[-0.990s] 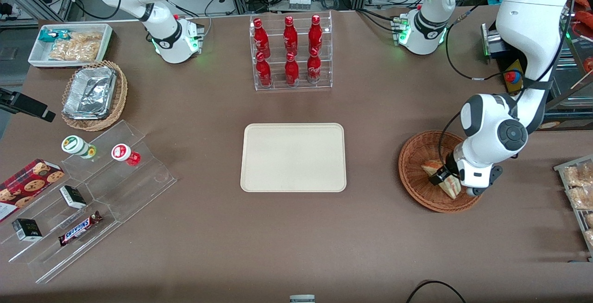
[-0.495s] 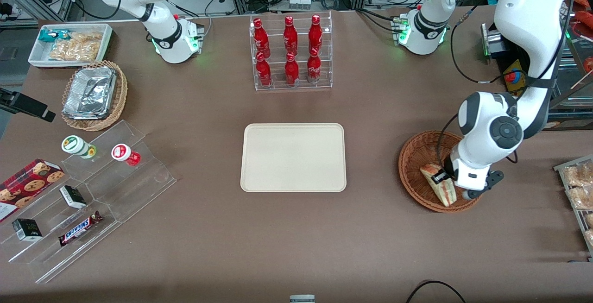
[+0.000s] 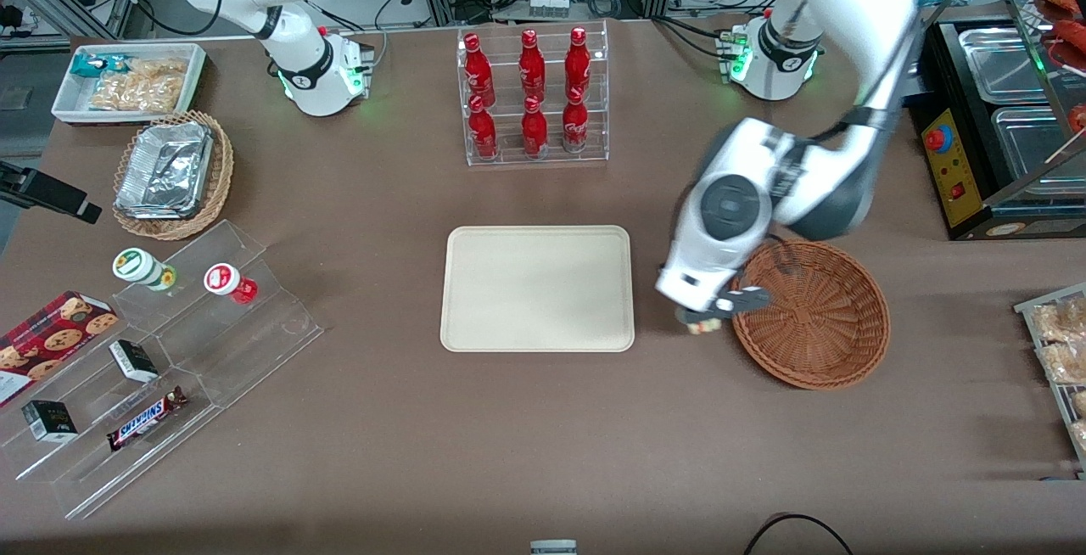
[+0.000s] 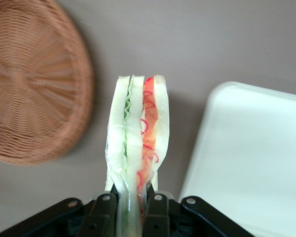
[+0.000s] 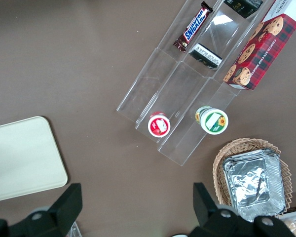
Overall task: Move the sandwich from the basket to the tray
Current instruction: 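Carry the held sandwich over to the cream tray, then lower the sandwich onto the tray and open the left gripper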
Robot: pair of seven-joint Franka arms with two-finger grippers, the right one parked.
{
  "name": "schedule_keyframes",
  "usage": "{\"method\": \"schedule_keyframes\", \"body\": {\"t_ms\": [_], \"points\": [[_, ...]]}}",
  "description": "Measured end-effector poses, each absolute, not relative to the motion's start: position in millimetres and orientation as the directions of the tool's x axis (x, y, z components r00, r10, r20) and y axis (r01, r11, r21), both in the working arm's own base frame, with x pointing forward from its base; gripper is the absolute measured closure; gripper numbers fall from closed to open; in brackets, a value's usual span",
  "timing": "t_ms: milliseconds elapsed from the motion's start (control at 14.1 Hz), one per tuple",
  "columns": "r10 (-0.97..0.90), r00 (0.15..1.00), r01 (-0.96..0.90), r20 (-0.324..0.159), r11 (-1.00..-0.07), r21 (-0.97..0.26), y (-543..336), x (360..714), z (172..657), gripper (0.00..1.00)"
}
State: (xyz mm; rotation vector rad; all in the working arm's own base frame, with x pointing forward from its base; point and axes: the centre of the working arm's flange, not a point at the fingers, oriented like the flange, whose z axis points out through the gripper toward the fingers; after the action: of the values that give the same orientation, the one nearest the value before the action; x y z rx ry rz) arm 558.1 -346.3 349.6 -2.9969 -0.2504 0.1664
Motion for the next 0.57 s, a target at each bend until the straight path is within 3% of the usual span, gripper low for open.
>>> {"method": "schedule_keyframes", "body": {"t_ms": [283,566], "points": [[0.104,0.988,0.104,-0.116,-0.995,-0.003,-473,530,314,0.79],[0.105,0.991,0.113,-0.089,-0.990,0.090,-531,522,268,0.77]]}}
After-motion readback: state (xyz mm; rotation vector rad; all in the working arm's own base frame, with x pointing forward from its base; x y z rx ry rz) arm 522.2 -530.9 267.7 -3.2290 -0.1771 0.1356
